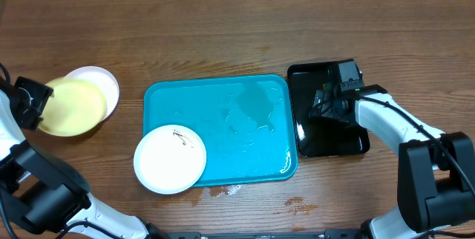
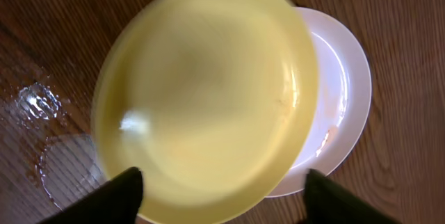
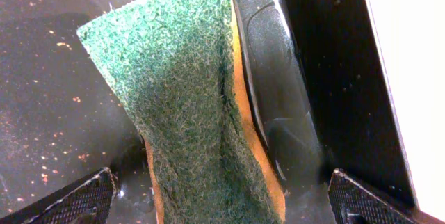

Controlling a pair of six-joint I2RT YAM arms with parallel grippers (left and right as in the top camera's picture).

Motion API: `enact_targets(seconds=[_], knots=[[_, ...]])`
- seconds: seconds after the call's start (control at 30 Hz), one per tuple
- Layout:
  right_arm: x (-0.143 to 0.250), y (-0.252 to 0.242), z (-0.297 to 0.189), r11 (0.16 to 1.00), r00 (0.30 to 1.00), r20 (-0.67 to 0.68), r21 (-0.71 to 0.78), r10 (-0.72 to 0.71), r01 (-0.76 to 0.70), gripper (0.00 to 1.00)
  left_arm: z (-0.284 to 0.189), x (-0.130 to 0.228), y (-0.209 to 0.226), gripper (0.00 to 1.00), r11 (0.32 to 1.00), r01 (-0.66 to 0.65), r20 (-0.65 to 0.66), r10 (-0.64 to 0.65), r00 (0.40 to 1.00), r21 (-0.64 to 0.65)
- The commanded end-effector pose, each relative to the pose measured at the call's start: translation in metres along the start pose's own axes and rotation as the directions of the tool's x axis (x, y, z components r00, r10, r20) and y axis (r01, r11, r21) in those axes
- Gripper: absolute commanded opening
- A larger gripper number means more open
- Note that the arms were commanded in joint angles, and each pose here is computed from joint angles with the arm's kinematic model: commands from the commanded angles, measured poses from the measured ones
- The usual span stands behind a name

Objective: Clean dirty plates on tray and stack at the side
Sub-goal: 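Set the yellow plate on the table left of the tray and release, then move the left gripper to the white plate with brown stain and pinch its rim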

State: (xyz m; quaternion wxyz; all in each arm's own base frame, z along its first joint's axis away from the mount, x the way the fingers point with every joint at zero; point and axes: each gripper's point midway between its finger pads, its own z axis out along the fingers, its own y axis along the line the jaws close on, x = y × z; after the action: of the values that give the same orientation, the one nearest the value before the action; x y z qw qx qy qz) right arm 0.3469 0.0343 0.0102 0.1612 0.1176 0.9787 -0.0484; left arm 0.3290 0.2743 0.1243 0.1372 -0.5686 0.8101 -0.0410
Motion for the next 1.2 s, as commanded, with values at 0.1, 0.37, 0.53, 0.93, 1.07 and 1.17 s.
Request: enact_targets(seconds=[0.1,0.37,0.53,0.93,1.07,1.17], knots=[[-0.003,-0.002,0.000,1.000,1.000,0.013,0.011,0.002,-0.002,1.00,-0.007,0.014,-0.003,0.85,0.999,-0.026,-0.043,0.027,0.999,0.028],[-0.003,-0.002,0.000,1.000,1.000,0.013,0.011,0.002,-0.002,1.00,-0.027,0.035,-0.015,0.88,0.991,-0.063,-0.104,0.075,0.992,0.115],[-0.003,-0.002,0.000,1.000,1.000,0.013,0.011,0.002,-0.002,1.00,-0.075,0.042,-0.025,0.89,0.980,-0.101,-0.015,0.105,0.994,0.170],[-0.003,-0.002,0.000,1.000,1.000,0.013,0.011,0.002,-0.002,1.00,-0.146,0.145,-0.103,0.89,0.845,-0.446,0.082,0.442,0.893,0.295],[-0.003,-0.002,0.000,1.000,1.000,0.013,0.011,0.002,-0.002,1.00,-0.130,0.197,-0.123,0.88,0.773,-0.566,0.027,0.584,0.811,0.287],[-0.003,-0.002,0.000,1.000,1.000,0.013,0.011,0.002,-0.002,1.00,-0.106,0.244,-0.125,0.88,0.707,-0.659,-0.034,0.688,0.725,0.256]])
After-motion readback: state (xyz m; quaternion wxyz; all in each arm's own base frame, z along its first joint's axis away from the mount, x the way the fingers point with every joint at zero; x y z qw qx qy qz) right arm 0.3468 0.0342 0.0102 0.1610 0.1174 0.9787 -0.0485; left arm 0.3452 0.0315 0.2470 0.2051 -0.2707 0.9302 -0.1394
